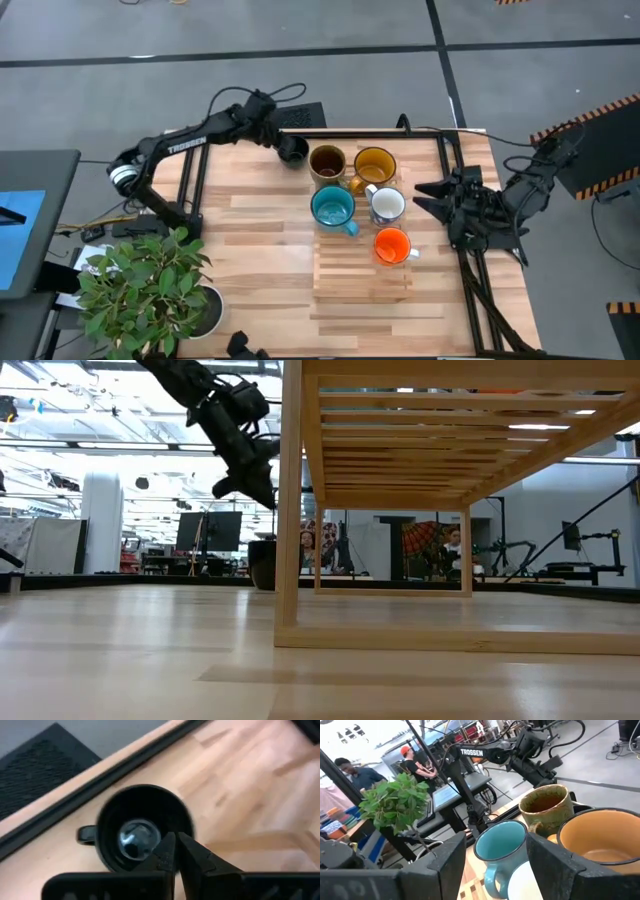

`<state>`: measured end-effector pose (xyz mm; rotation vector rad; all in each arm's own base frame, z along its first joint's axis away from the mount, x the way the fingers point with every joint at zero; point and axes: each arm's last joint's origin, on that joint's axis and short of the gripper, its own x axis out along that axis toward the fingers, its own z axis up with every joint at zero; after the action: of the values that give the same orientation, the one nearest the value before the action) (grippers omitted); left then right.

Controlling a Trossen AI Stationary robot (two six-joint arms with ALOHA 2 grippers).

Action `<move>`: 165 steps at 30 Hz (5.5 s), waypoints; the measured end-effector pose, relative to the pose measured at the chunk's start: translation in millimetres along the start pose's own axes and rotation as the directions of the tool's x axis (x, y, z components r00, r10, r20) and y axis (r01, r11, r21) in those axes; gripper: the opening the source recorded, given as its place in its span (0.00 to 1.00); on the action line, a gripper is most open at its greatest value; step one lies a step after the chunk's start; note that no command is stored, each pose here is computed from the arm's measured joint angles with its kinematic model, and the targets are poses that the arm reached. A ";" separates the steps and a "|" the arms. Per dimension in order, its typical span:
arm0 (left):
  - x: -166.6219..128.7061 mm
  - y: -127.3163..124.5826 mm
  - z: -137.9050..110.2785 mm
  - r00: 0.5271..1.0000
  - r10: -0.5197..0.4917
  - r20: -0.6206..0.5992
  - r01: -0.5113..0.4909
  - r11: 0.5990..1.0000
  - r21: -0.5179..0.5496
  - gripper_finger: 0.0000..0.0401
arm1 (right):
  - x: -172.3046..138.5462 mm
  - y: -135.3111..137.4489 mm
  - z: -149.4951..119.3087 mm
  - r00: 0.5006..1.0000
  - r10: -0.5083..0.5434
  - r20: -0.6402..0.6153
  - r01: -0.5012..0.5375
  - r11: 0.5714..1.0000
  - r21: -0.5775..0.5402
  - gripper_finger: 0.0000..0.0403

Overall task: Place coffee mugs
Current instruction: Put the black mug on the shelf, then return to Home Position

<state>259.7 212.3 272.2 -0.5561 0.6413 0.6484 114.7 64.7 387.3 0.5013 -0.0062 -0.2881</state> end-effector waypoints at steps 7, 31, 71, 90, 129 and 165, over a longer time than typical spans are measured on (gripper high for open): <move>-0.7 14.3 0.3 0.982 0.189 0.012 -0.189 0.981 -0.049 0.11 | 3.1 2.6 -4.3 1.000 -0.006 -0.013 0.006 1.000 -0.009 0.58; 23.4 21.6 -44.5 0.982 0.172 -0.072 -0.186 0.915 -0.358 0.50 | 8.1 5.3 -11.5 0.999 -0.028 -0.036 0.027 1.000 -0.016 0.58; 29.3 5.2 -47.8 0.991 0.101 -0.089 -0.126 0.924 -0.362 0.02 | 10.6 7.4 -16.0 0.998 -0.034 -0.051 0.033 0.999 -0.020 0.58; -172.4 -95.8 -81.0 0.986 -0.113 -0.126 0.107 0.993 -0.051 0.02 | 10.6 7.4 -16.0 0.998 -0.034 -0.051 0.033 0.999 -0.013 0.58; -111.1 -354.8 -84.5 0.926 -0.249 -0.285 0.365 0.391 0.845 0.02 | 10.8 6.9 -16.9 0.998 -0.039 -0.056 0.039 0.999 -0.008 0.58; -131.2 -337.1 -47.1 0.928 -0.324 -0.182 0.318 0.438 0.841 0.40 | 14.7 10.4 -21.7 0.997 -0.047 -0.064 0.046 0.999 -0.026 0.58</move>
<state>395.0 -92.0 421.1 0.2968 0.7386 -0.1051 133.2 79.7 372.3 0.4871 0.0721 -0.3170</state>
